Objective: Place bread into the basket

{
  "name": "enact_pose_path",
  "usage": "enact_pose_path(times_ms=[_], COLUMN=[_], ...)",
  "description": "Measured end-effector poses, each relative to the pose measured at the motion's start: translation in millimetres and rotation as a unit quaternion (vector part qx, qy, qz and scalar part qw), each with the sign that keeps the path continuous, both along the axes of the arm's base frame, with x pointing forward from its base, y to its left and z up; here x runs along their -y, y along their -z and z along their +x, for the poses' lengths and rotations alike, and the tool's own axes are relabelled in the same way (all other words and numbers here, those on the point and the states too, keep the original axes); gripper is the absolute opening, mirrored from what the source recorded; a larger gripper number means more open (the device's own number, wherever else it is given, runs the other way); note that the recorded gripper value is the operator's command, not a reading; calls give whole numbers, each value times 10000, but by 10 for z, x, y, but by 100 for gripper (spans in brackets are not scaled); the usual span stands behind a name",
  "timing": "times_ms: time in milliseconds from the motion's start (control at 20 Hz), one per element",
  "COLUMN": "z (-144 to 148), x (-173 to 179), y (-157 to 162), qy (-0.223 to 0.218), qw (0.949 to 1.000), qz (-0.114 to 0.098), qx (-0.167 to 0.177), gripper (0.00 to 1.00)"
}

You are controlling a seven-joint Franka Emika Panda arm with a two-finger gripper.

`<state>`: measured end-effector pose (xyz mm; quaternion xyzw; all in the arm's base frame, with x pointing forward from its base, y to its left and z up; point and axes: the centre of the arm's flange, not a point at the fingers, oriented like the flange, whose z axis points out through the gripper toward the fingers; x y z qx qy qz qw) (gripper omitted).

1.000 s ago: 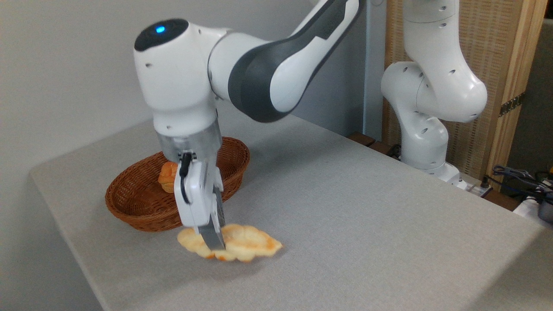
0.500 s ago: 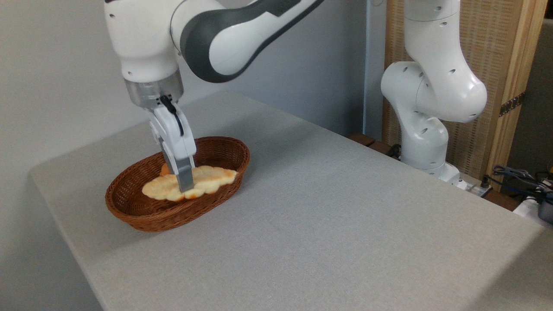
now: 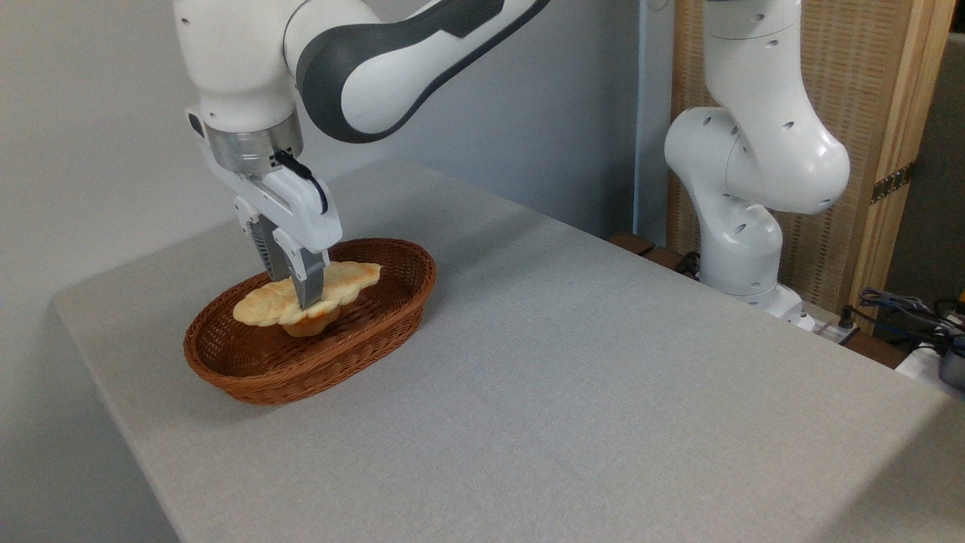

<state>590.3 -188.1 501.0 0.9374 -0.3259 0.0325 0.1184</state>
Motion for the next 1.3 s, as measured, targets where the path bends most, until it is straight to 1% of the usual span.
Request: enact_pose_path(times_ms=[500,600,750,850,1000,1100,1200,1300], z=[23,62,168,218,213,190,151,127], x=[-32,-140,-549,-945,-1444,-1650,-1817,-1899], y=[26,9,-75,-196,-352,-419,-457,-469], qy=[-36,-40,74,91,93,84,272,415], qw=[10000,9999,9992,9981,9956,9947,9941,9936], qz=[0,74,278,384,679,773,821,838], qx=[-15,56,286,470,644,679,656,633], gripper=[100,100,100,100,100,100,100,100])
